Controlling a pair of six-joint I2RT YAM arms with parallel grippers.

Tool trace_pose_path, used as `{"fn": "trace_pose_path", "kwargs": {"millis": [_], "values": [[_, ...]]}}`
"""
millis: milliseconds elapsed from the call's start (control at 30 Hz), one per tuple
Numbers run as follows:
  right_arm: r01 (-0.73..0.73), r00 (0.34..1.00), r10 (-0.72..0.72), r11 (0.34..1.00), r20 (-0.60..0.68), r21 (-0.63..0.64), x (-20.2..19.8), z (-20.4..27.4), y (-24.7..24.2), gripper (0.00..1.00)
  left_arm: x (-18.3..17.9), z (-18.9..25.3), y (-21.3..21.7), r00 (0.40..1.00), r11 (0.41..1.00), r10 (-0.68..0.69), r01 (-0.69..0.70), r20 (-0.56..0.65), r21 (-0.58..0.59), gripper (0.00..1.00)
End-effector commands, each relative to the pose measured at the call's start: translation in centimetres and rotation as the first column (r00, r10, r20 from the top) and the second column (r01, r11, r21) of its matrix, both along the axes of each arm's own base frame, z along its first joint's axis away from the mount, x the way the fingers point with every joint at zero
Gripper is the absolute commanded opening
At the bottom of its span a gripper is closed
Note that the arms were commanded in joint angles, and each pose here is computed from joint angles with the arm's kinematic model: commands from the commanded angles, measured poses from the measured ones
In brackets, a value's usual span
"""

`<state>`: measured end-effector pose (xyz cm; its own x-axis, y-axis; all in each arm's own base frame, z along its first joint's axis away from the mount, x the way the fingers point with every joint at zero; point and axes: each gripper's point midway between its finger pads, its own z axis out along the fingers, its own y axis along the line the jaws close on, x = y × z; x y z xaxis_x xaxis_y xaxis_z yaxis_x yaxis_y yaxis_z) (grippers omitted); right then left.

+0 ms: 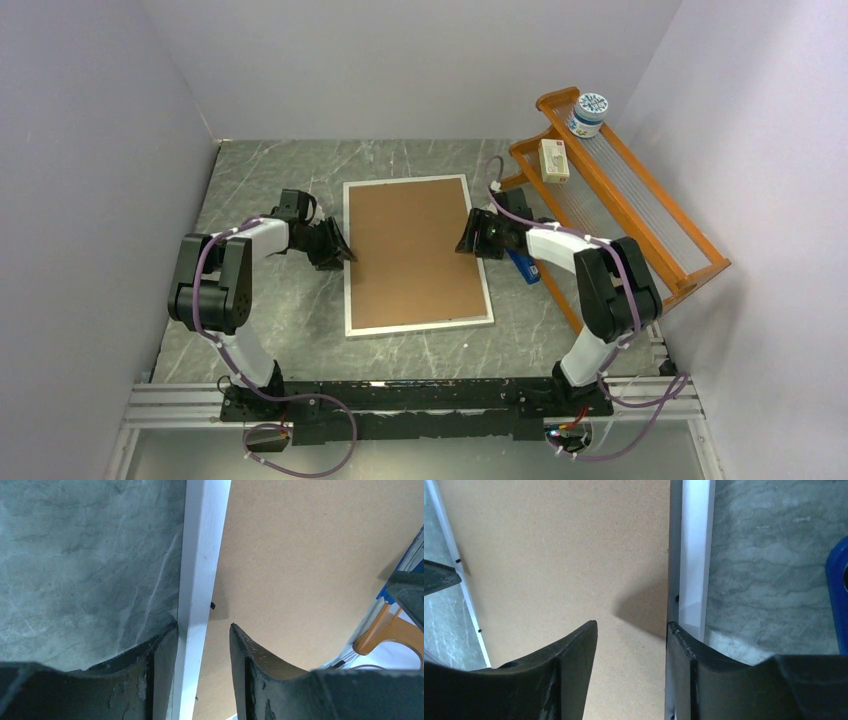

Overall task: Put the photo into the frame
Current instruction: Place the photo frame item in the photo frame.

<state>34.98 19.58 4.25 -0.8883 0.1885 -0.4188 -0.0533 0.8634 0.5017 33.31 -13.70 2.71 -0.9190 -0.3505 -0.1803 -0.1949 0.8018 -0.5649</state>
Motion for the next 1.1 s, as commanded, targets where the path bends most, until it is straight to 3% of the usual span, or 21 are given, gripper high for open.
{"fn": "trace_pose_path", "kwargs": {"millis": [0,200,600,900,1067], "values": [[-0.065,0.973,0.028,0.986,0.231,0.154,1.3,5.4,2.6,0.54,-0.8,-0.2,-0.7,0.999,0.999,-0.04,0.039,-0.003,-0.026,0.47],[-0.102,0.94,0.036,0.979,0.339,0.179,1.3,7.2,2.9,0.51,-0.6,-0.5,-0.8,0.999,0.999,-0.039,0.039,-0.006,-0.029,0.47],[-0.101,0.908,0.08,0.994,0.411,0.028,3.0,3.3,2.4,0.5,-0.9,-1.5,-0.8,0.999,0.999,-0.041,0.04,-0.027,-0.027,0.48],[-0.042,0.912,0.078,0.994,0.402,-0.098,3.2,2.1,2.0,0.62,-1.0,-1.5,-0.6,0.999,0.999,-0.043,0.042,-0.031,-0.016,0.5],[0.076,0.918,-0.004,0.983,0.397,-0.167,3.1,3.3,-0.3,0.76,-0.8,-0.8,-0.4,0.999,0.999,-0.04,0.04,-0.013,-0.002,0.52]]}}
